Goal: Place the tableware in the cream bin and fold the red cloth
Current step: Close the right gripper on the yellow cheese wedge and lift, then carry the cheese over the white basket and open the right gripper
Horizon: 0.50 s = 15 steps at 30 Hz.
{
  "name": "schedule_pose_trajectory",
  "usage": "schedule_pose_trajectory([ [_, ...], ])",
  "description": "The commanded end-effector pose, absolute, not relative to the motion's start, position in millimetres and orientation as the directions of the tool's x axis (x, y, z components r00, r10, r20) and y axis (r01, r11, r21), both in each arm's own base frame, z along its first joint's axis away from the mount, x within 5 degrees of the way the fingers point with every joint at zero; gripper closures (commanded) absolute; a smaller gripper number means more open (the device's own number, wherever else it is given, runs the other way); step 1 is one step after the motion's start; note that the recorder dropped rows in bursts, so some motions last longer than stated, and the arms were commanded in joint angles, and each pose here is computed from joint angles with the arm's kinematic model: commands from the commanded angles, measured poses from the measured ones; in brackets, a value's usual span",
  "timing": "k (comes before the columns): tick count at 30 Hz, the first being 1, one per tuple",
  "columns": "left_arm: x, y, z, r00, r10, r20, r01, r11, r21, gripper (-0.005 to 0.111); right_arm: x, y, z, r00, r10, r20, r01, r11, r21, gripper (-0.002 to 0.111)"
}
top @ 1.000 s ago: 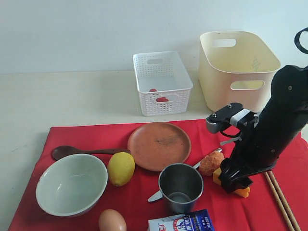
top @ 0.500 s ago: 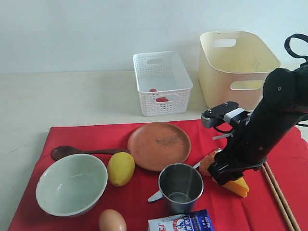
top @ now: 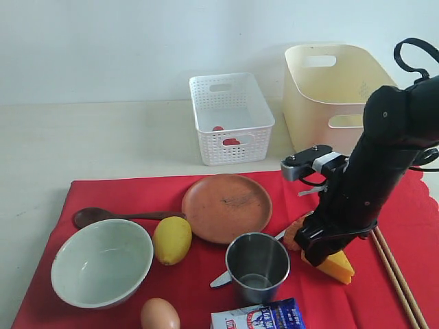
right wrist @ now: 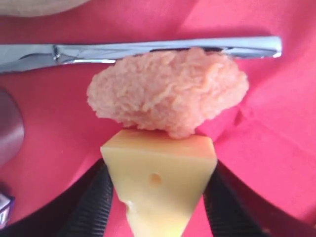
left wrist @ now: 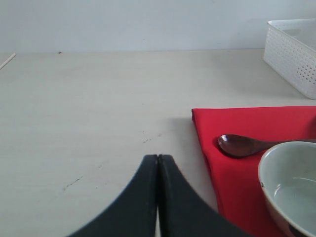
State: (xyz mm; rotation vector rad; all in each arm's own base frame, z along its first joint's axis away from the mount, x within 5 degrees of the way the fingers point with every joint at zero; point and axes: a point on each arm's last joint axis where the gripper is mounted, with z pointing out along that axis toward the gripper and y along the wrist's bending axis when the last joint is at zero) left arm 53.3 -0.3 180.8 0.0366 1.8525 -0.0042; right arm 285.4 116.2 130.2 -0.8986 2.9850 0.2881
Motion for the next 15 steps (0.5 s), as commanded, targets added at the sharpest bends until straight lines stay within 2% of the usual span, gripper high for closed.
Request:
schedule_pose_trajectory([
  [1, 53, 0, 181, -0.267, 0.023, -0.963, 0.025, 1.000, 0.016, 0.107, 284, 115, 138, -0.794, -0.606, 0.055, -0.588, 0.788, 0.182, 0.108],
  [6, 53, 0, 181, -0.267, 0.023, -0.963, 0.025, 1.000, 0.016, 0.107, 289, 111, 154, -0.821, -0.568, 0.059, -0.559, 0.821, 0.120, 0.108],
  [11, 53, 0, 181, -0.267, 0.023, -0.963, 0.025, 1.000, 0.016, 0.107, 286, 110, 182, -0.823, -0.567, -0.036, -0.568, 0.818, 0.094, 0.108],
  [15, 53, 0, 181, -0.267, 0.023, -0.963, 0.025, 1.000, 0.016, 0.107, 283, 110, 207, -0.820, -0.550, -0.159, -0.565, 0.822, 0.074, 0.108],
])
